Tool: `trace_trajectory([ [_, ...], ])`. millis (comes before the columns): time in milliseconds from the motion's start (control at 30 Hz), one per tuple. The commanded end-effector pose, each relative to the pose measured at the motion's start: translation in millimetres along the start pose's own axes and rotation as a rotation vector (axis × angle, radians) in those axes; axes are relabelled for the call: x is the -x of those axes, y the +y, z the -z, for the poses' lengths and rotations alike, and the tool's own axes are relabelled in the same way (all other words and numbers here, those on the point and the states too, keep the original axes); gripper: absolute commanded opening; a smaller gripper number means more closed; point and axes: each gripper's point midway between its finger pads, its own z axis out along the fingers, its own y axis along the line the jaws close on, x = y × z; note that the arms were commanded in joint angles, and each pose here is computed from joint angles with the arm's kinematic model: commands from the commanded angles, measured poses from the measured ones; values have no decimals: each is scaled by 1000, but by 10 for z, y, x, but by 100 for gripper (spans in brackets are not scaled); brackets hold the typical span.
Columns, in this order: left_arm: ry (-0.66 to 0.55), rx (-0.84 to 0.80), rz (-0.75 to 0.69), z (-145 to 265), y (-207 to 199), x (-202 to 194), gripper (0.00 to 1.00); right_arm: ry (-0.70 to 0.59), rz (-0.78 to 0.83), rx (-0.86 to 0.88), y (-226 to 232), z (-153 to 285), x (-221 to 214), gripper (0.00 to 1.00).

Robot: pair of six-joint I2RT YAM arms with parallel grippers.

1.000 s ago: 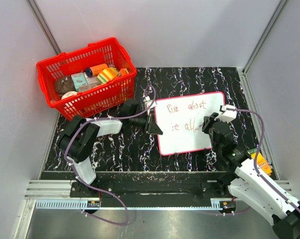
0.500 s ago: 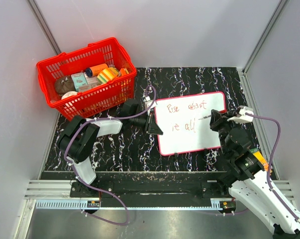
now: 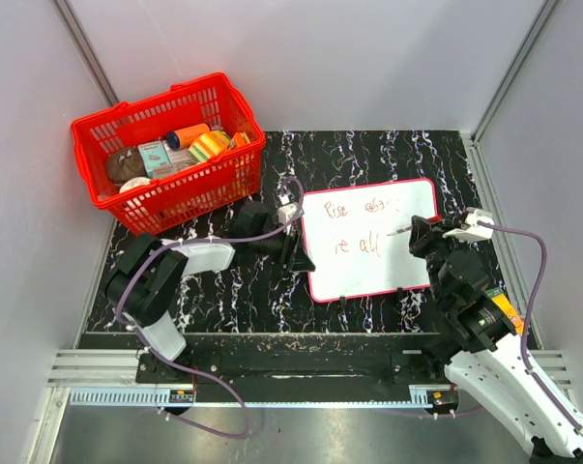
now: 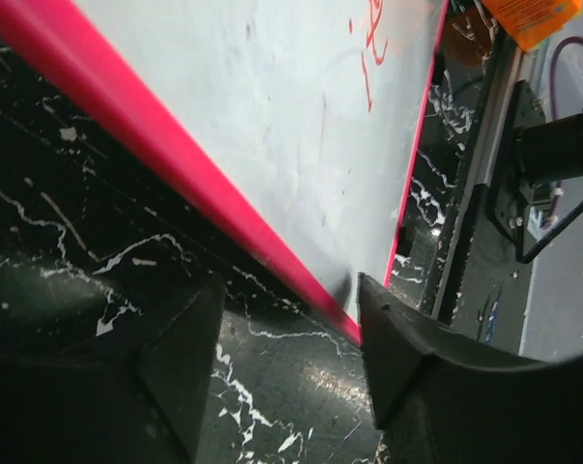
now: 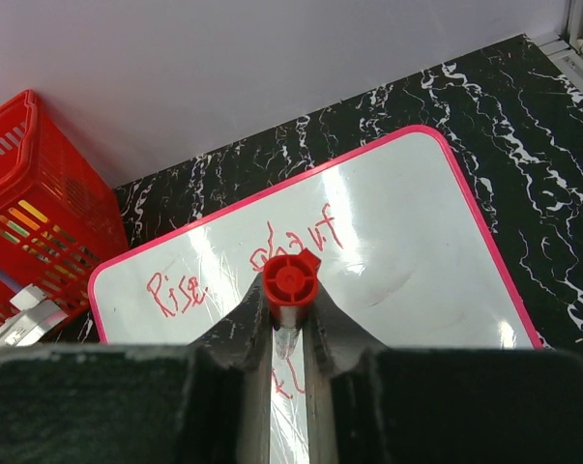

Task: Write a sentence on the whiteboard
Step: Put down the whiteboard on the whiteboard stand, then move the whiteboard marker to the center of the board.

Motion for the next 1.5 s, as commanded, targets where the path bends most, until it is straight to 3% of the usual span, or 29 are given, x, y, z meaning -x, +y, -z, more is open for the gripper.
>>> trace_trajectory([
  [0, -87, 61, -95, 110, -27, 193, 71, -17, -23, 13, 21, 50, 109, 0],
  [33, -102, 70, -105, 128, -29, 220, 79, -13, -26, 15, 20, 56, 98, 0],
  [67, -107, 81, -106, 148, -21, 200, 94, -11, -31, 17, 20, 67, 96, 0],
  [100, -126, 97, -118, 179, -30, 241, 99, -1, -32, 26, 34, 72, 75, 0],
  [433, -313, 279, -180, 566, 13, 443, 99, 114, -122, 86, 114, 163, -234, 0],
  [700, -545, 642, -140, 1237, 295, 646, 99, 343, -259, 134, 207, 336, -810, 0],
  [967, -751, 913, -34, 1848, 487, 673, 99, 526, -495, 33, -31, 694, -1385, 0],
  [1167, -769, 973, -3, 1947, 543, 673, 99, 704, -590, -63, -149, 924, -1859, 0],
  [1333, -761, 975, 3, 1942, 546, 671, 99, 745, -631, -121, -230, 986, -2019, 1],
  [1400, -769, 979, 8, 1952, 552, 672, 99, 731, -635, -149, -293, 987, -2037, 5],
  [1467, -775, 984, 7, 1965, 553, 678, 99, 714, -643, -166, -330, 976, -2036, 15],
])
